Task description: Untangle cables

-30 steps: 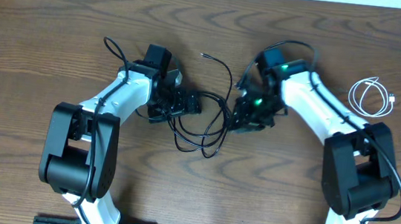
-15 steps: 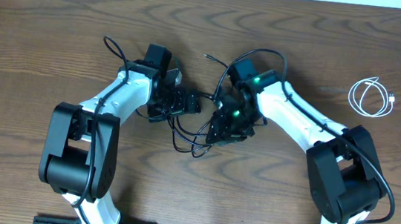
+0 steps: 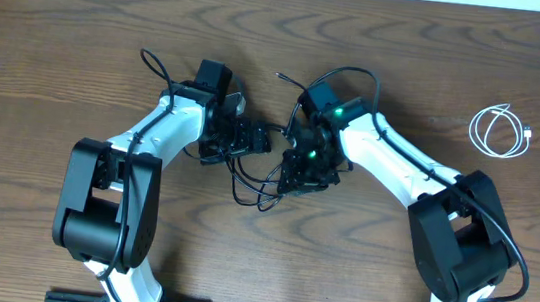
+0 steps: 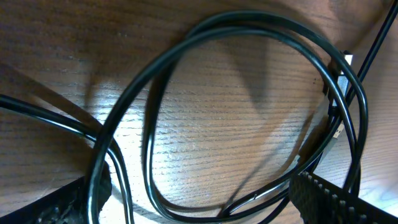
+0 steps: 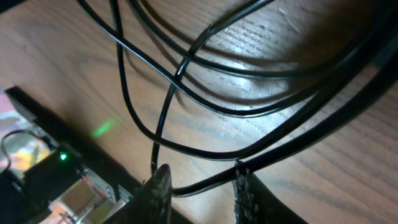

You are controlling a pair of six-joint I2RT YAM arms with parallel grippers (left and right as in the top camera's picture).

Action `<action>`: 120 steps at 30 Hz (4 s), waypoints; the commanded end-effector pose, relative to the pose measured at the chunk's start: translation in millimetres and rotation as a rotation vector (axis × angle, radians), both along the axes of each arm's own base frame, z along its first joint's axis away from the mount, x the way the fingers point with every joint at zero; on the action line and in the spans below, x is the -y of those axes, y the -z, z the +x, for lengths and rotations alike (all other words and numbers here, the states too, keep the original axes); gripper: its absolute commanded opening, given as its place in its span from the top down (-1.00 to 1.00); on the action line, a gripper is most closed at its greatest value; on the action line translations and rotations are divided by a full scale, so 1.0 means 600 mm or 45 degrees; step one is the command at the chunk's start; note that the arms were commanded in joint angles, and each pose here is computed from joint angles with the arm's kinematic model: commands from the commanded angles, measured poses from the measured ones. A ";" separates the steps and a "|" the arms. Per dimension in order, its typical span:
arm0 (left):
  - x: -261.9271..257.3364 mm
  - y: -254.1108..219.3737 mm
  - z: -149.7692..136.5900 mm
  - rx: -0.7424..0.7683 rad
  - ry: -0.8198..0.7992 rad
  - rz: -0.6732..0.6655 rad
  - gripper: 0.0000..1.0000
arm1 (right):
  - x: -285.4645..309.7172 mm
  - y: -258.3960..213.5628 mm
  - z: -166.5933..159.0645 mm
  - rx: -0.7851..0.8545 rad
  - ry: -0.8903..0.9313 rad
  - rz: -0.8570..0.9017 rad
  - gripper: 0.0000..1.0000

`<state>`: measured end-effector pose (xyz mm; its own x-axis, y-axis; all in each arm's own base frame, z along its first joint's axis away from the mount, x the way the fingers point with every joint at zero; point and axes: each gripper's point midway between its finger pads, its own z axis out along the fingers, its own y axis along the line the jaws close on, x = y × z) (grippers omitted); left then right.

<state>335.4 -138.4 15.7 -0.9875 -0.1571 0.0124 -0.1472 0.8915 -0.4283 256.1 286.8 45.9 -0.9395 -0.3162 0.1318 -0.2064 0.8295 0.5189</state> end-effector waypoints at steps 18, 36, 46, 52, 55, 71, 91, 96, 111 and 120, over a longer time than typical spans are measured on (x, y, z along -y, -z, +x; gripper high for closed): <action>-0.061 0.045 -0.017 -0.050 -0.027 0.267 -0.96 | -0.043 -0.009 0.175 0.543 0.185 0.137 0.98; -0.097 0.052 -0.027 -0.097 -0.115 0.422 -0.96 | -0.001 -0.022 0.191 0.438 0.164 0.316 0.49; -0.093 0.051 -0.033 -0.140 -0.189 0.402 -0.96 | -0.033 -0.003 0.144 0.211 0.034 0.613 0.68; -0.088 0.051 -0.036 -0.150 -0.185 0.381 -0.96 | -0.062 -0.013 0.126 0.138 -0.093 0.962 0.72; -0.089 0.051 -0.037 -0.155 -0.184 0.383 -0.96 | -0.070 -0.027 0.123 0.116 -0.143 1.141 0.72; -0.089 0.051 -0.037 -0.155 -0.184 0.383 -0.96 | -0.106 0.011 0.136 0.178 -0.134 1.068 0.47; -0.068 0.030 -0.032 -0.139 -0.088 0.224 -1.00 | -0.083 -0.008 0.172 0.099 0.004 1.094 0.97; -0.056 -0.022 -0.010 -0.048 -0.048 -0.035 -0.86 | -0.073 -0.039 0.174 0.083 0.000 1.147 0.97; -0.116 -0.005 -0.021 -0.078 -0.148 0.045 -0.86 | -0.080 -0.216 0.179 0.424 -0.141 1.261 0.97; -0.116 -0.004 -0.021 -0.077 -0.148 0.044 -0.88 | -0.088 -0.211 0.177 0.426 -0.138 1.245 0.98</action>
